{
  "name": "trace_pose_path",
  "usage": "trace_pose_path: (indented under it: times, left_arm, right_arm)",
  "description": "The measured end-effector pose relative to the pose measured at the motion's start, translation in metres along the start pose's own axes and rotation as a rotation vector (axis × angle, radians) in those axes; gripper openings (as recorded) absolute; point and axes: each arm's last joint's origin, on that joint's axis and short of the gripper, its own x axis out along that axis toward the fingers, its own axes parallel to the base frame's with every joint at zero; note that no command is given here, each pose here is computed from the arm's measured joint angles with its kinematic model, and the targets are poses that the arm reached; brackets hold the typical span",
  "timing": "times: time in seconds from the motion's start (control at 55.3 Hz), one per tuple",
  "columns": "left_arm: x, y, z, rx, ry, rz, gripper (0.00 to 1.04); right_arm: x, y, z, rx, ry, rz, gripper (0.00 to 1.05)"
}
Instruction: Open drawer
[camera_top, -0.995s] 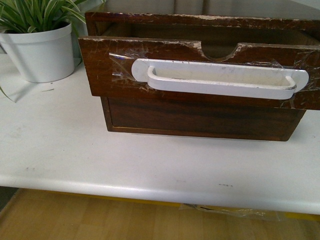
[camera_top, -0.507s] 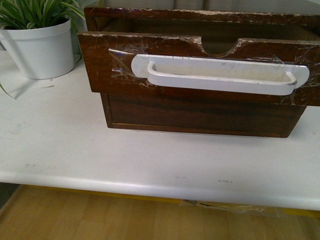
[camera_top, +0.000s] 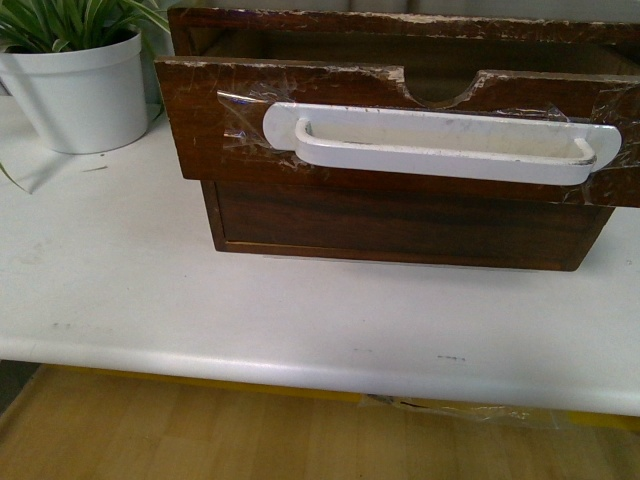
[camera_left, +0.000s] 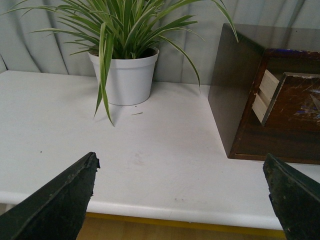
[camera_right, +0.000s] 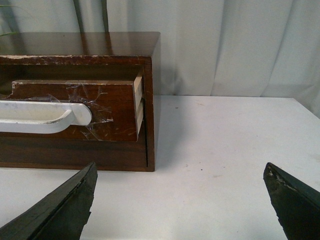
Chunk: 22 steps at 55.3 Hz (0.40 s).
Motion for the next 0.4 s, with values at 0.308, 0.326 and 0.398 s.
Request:
trace_pose_path:
  times: [0.308,0.326,0.398]
  left_arm:
    - [0.0,0.0,0.0,0.0,0.0,0.0,0.99]
    - [0.0,0.0,0.0,0.0,0.0,0.0,0.99]
    - [0.0,0.0,0.0,0.0,0.0,0.0,0.99]
  right_arm:
    - [0.0,0.0,0.0,0.0,0.0,0.0,0.96]
    - [0.0,0.0,0.0,0.0,0.0,0.0,0.96]
    - [0.0,0.0,0.0,0.0,0.0,0.0,0.96]
